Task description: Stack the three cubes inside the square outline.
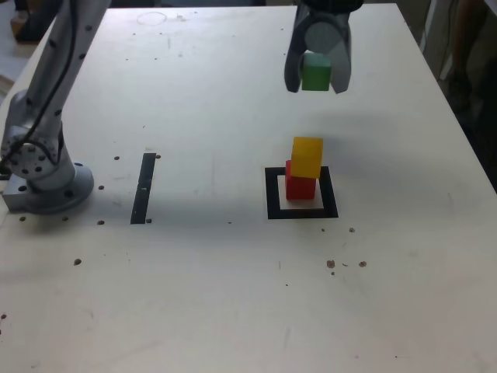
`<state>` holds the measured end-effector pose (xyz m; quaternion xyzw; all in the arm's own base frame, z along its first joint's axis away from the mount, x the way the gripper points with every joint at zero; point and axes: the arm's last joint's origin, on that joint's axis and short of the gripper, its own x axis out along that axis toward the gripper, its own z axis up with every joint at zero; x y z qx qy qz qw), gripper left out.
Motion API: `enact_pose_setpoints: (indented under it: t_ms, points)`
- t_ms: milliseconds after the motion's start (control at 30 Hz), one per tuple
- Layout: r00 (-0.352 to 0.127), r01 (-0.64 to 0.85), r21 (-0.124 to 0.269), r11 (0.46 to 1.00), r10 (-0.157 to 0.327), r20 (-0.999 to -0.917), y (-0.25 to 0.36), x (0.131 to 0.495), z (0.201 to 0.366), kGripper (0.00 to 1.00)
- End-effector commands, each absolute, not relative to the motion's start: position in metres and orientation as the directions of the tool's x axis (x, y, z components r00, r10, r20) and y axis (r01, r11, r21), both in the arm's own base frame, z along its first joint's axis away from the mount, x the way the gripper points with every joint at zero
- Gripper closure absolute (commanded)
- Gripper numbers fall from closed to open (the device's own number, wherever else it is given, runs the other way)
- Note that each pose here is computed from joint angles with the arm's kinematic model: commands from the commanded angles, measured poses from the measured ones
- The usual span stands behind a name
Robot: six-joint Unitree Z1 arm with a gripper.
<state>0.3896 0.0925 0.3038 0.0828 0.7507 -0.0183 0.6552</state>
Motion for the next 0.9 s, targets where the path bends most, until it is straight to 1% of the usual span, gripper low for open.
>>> enact_pose_setpoints:
  t_ms: [0,133,300,567,867]
  points:
    - [-0.108,0.163,0.084,0.983,0.102,-0.9889,0.075,0.381,0.315,0.68]
    - [-0.107,0.178,0.078,0.981,0.098,-0.9894,0.050,0.371,0.319,0.68]
    - [-0.108,0.197,0.072,0.978,0.094,-0.9897,0.025,0.367,0.320,0.68]
    - [-0.116,0.205,0.071,0.976,0.096,-0.9886,-0.009,0.366,0.316,0.68]
    - [-0.126,0.206,0.055,0.977,0.082,-0.9887,-0.017,0.371,0.306,0.68]
